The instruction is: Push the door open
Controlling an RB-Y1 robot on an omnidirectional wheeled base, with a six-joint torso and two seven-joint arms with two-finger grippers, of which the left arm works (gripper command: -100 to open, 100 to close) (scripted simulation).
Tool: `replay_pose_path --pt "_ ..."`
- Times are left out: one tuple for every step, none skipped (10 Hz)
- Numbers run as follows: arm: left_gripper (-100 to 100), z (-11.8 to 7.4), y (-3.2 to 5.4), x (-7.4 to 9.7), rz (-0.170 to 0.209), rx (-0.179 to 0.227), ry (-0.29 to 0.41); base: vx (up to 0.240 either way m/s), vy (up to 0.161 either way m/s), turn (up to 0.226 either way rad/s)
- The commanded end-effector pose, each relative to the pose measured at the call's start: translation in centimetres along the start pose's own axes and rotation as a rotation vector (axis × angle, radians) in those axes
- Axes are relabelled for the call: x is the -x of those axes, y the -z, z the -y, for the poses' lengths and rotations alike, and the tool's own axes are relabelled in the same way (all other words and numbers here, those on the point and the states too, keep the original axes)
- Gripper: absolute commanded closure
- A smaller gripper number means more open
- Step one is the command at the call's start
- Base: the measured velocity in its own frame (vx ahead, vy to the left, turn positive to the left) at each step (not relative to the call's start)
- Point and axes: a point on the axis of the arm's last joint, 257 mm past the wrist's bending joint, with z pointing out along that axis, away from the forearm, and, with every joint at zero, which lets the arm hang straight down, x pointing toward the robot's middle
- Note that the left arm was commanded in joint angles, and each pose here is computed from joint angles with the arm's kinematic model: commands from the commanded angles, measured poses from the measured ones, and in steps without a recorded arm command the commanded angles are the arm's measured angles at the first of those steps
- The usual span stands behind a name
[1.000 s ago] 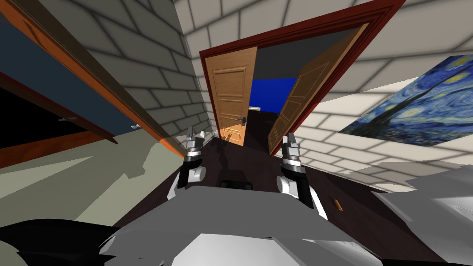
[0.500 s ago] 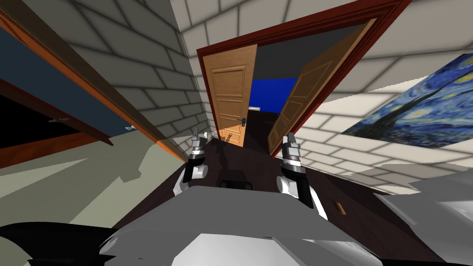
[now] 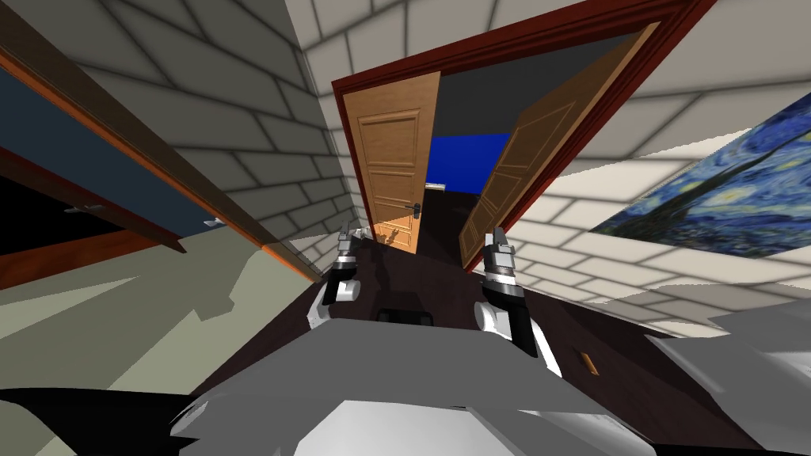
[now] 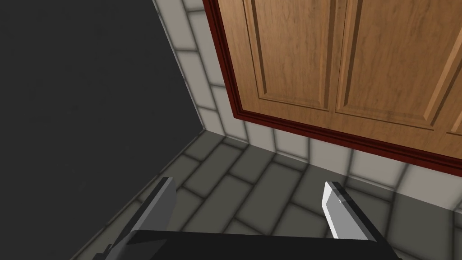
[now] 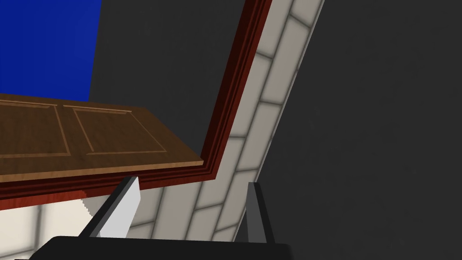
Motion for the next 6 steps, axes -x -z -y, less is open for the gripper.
replay_pose_path --pt "-100 -1.4 -0.28 -0.4 -0.008 0.021 0.001 0.096 0.003 -0.016" --pt "-100 -2.2 -0.42 -0.6 -0.014 0.033 0.002 0.100 0.009 -0.018" --pt "-100 -3.1 -0.56 -0.8 -0.019 0.046 0.002 0.095 0.003 -0.016" --pt "-100 -3.9 -0.73 -1.0 -0.025 0.057 0.003 0.102 -0.001 -0.019" --pt "-100 -4.6 -0.91 -1.2 -0.030 0.067 0.003 0.097 -0.003 -0.018" --pt "-100 -5.5 -1.02 -1.5 -0.035 0.081 0.004 0.095 -0.007 -0.018"
